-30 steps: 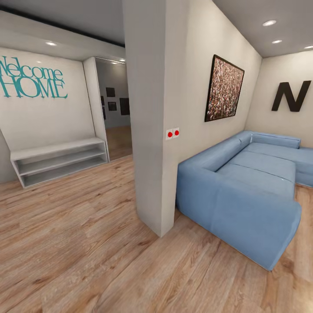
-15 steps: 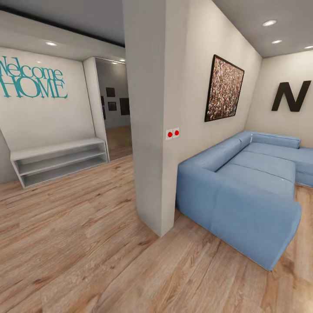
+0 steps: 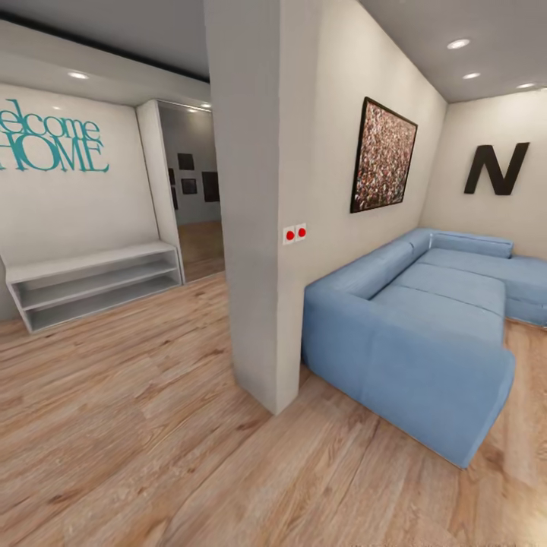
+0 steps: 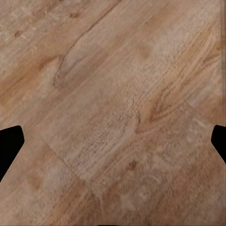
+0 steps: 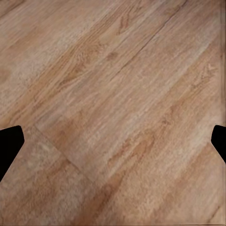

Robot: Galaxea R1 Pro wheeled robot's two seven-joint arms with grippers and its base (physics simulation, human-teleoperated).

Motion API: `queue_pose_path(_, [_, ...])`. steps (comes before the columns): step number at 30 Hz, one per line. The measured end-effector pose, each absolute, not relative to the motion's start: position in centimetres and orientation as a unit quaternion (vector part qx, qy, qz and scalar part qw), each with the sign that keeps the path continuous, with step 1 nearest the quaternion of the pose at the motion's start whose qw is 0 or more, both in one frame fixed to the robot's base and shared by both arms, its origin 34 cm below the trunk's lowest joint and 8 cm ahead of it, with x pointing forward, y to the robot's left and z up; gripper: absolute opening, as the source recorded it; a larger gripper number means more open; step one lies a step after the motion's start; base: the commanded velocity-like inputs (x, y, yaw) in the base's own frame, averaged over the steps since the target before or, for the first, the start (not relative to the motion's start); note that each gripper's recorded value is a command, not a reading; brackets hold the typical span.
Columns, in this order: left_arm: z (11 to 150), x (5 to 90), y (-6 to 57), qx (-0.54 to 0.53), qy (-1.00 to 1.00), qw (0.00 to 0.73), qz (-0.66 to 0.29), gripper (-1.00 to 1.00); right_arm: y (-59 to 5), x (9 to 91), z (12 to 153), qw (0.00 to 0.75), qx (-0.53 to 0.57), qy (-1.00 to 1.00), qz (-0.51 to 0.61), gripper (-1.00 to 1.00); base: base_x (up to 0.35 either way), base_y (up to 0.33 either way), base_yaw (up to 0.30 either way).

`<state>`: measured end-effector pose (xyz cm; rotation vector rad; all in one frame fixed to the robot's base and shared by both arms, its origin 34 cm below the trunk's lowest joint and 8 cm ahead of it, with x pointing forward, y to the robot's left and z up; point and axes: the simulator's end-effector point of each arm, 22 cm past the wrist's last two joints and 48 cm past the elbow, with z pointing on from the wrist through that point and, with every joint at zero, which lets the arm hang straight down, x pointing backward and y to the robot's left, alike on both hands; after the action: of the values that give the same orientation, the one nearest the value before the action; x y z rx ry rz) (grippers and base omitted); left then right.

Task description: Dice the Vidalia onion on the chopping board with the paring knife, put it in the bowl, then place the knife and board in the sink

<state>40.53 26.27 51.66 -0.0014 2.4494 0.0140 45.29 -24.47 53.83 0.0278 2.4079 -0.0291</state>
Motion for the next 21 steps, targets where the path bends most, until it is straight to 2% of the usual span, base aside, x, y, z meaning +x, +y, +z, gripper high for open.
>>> queue_pose_path(21, [51.57,40.12,26.19,0.001,0.939,0.344,0.005,1.00,-24.43,45.68,54.43,0.384,0.012,0.923,-0.010,1.00,0.000,0.000,-0.263])
